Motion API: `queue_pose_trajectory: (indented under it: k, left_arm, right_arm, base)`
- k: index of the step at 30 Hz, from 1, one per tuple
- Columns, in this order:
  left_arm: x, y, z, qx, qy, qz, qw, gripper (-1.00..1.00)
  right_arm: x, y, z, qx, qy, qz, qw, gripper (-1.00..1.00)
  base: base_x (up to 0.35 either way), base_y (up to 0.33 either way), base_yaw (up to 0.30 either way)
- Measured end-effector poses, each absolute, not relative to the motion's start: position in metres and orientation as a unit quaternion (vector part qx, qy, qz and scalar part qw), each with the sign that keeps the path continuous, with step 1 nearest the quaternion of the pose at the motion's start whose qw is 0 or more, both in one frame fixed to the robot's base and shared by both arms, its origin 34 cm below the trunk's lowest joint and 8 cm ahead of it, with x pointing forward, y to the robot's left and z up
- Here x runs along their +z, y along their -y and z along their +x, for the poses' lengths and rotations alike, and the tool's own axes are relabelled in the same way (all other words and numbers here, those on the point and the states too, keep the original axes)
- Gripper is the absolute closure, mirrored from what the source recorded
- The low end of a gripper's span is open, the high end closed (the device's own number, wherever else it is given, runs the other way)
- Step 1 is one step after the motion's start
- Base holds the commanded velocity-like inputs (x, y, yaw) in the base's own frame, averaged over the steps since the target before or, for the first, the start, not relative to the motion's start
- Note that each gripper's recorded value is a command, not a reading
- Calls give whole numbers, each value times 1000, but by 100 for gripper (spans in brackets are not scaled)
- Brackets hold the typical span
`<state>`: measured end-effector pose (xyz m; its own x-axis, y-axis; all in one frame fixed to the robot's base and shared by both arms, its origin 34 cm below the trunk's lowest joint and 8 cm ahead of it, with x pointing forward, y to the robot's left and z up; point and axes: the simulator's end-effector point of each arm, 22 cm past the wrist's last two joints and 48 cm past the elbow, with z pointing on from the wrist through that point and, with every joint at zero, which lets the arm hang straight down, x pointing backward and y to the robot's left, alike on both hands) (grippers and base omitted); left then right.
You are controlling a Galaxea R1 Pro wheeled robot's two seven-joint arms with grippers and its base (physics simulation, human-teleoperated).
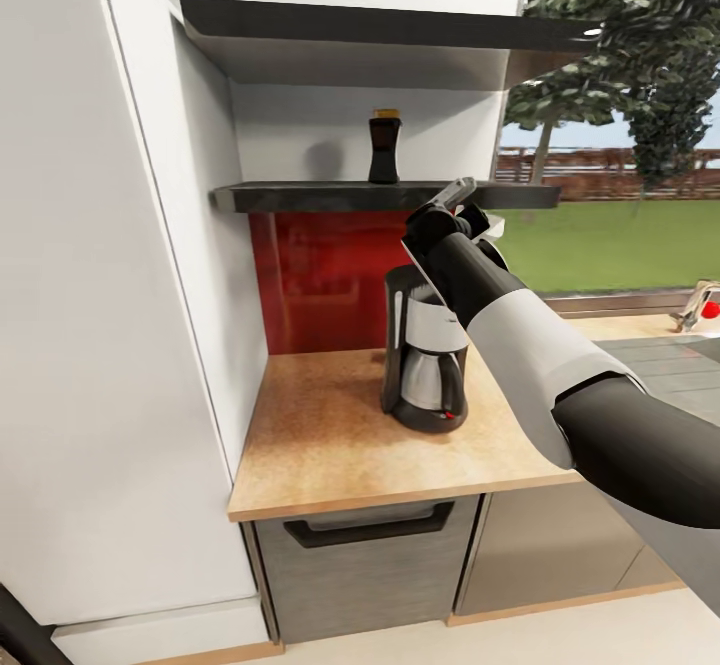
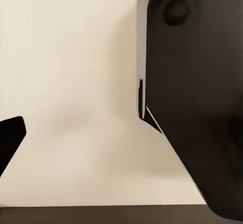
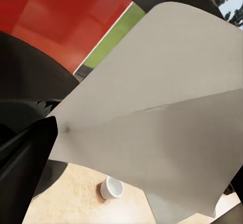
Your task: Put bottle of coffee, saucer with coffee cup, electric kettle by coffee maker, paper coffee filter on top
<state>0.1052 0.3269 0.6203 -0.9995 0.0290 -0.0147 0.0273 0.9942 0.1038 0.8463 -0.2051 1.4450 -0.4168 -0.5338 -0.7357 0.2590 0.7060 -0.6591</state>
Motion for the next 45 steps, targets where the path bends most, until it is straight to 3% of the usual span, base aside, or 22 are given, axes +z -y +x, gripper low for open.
queue_pose_trajectory:
  k: [45]
  left_arm:
    - [620,-326,106,51,-999,14,9,-100]
  right_arm:
    - [1420,214,850,-377,-771,-96,504,100]
  base:
    - [3,8,0]
